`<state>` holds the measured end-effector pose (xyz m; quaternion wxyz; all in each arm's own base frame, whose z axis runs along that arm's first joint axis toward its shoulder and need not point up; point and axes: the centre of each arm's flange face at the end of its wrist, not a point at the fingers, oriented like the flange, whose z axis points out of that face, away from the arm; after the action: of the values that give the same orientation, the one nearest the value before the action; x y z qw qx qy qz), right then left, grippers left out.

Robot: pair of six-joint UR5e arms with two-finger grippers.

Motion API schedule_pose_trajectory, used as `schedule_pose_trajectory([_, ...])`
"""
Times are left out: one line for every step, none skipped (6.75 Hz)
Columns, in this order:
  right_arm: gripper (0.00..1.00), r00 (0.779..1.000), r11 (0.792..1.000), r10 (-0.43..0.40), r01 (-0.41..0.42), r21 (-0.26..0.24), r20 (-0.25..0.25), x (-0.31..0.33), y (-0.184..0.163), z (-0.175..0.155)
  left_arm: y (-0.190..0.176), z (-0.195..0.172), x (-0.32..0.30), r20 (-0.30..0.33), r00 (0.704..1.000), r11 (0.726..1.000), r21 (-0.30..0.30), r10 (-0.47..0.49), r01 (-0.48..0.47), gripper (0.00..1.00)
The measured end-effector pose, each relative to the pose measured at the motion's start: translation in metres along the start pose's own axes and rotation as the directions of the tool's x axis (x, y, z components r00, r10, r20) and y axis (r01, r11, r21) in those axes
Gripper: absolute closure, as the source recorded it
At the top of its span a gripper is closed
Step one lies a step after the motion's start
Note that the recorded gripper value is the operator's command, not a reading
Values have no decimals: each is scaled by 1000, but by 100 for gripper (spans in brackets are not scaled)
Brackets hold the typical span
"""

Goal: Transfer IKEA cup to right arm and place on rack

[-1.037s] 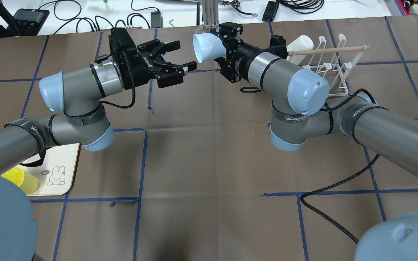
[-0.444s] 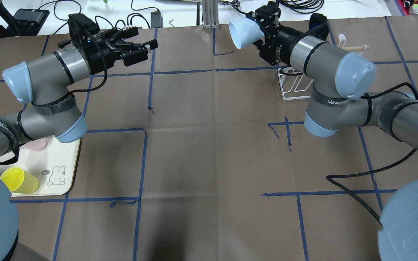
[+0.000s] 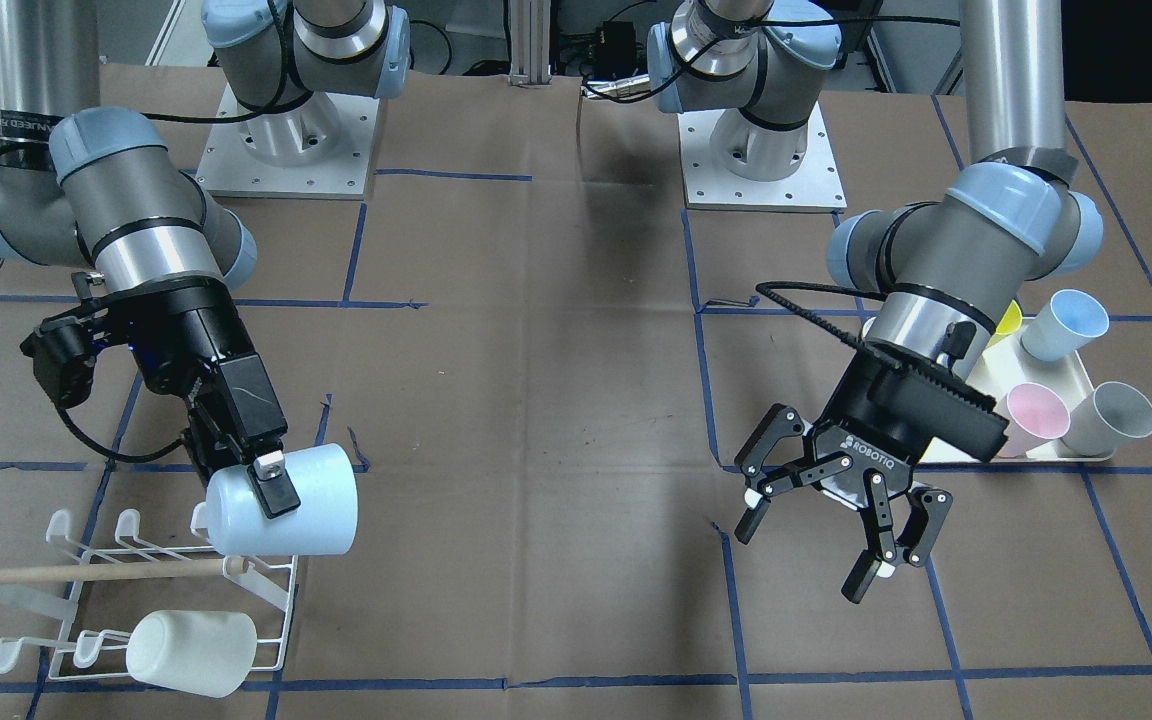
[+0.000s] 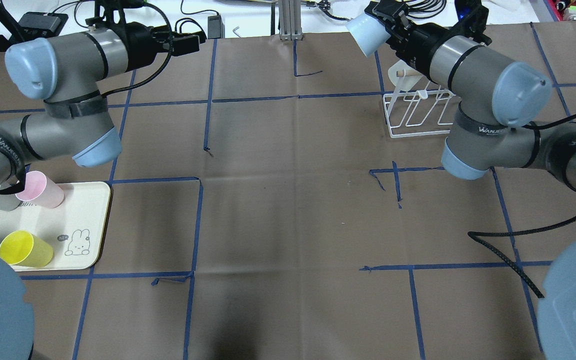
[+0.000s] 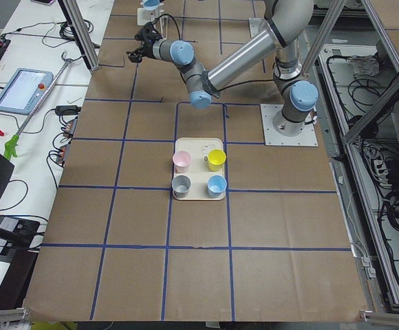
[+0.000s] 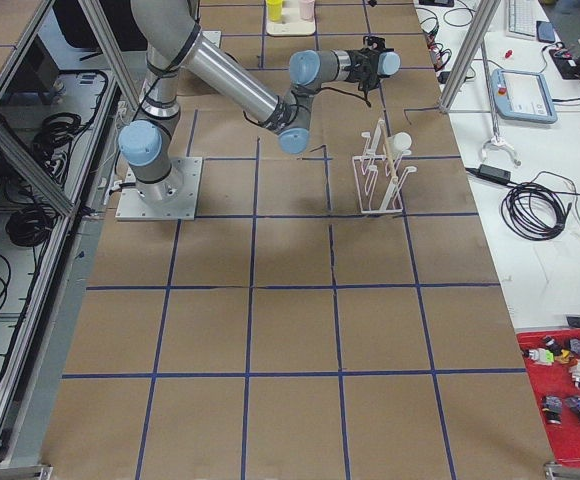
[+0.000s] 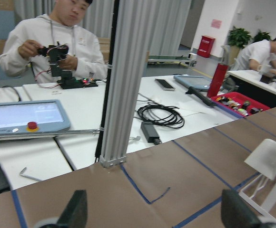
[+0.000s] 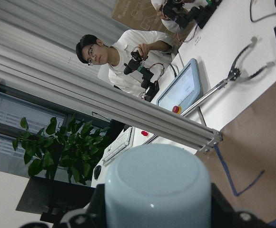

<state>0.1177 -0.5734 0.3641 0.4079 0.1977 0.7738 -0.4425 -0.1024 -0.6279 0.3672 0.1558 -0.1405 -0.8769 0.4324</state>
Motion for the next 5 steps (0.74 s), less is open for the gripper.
schedule_pose_trajectory([76,986,986,-166,166,22,-15,8,-14,-4,-10,8,19,97,994,990,-130,-49,61,0])
schedule_pose_trajectory([76,951,951,-306,308,40,-43,19,-28,-10,-13,10,35,177,979,955,-258,-105,149,0])
schedule_pose_trajectory([76,900,900,-429,433,49,-82,33,-44,-17,-14,2,43,245,961,896,-388,-127,217,0])
schedule_pose_trajectory([76,838,841,-531,539,43,-127,48,-61,-24,-17,-17,50,289,949,823,-502,-129,265,0])
schedule_pose_trajectory([76,770,779,-615,627,20,-170,64,-77,-30,-22,-41,56,317,940,752,-587,-125,299,0])
